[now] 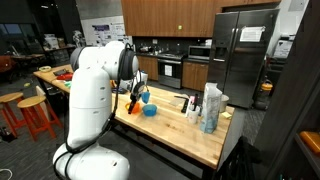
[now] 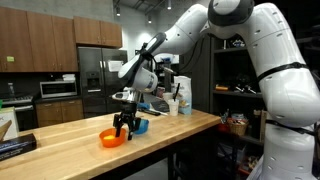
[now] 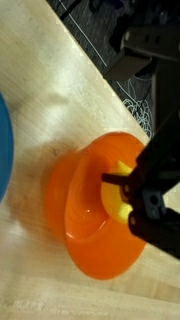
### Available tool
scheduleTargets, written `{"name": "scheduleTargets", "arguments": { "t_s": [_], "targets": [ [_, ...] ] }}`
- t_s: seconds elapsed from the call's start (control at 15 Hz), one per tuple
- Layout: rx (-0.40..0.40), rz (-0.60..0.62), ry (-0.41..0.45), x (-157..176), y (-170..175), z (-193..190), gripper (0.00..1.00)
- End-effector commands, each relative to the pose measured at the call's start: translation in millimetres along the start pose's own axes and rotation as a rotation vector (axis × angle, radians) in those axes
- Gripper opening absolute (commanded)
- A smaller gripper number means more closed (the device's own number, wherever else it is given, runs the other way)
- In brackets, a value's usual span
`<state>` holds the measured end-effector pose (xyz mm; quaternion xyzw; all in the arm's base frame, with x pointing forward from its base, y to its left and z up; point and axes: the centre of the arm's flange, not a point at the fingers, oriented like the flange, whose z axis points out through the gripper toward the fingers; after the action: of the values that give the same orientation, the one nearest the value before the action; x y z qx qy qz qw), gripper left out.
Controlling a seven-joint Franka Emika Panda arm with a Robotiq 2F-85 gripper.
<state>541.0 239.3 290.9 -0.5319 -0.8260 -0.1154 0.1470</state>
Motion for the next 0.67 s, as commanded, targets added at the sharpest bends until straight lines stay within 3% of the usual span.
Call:
{"name": "scheduleTargets", "arguments": {
  "t_s": [0.0,0.4,0.53,0.6],
  "targets": [
    [-0.010,-0.024,0.002,-2.5,14.2,3.9,0.61],
    [-0.019,-0.026,-0.028,-5.6,18.8,4.1,0.13],
    [-0.027,-0.026,-0.057,-7.6,18.4,3.2,0.00],
    [-0.028,-0.024,-0.085,-9.3,17.9,3.3,0.00]
  ]
}}
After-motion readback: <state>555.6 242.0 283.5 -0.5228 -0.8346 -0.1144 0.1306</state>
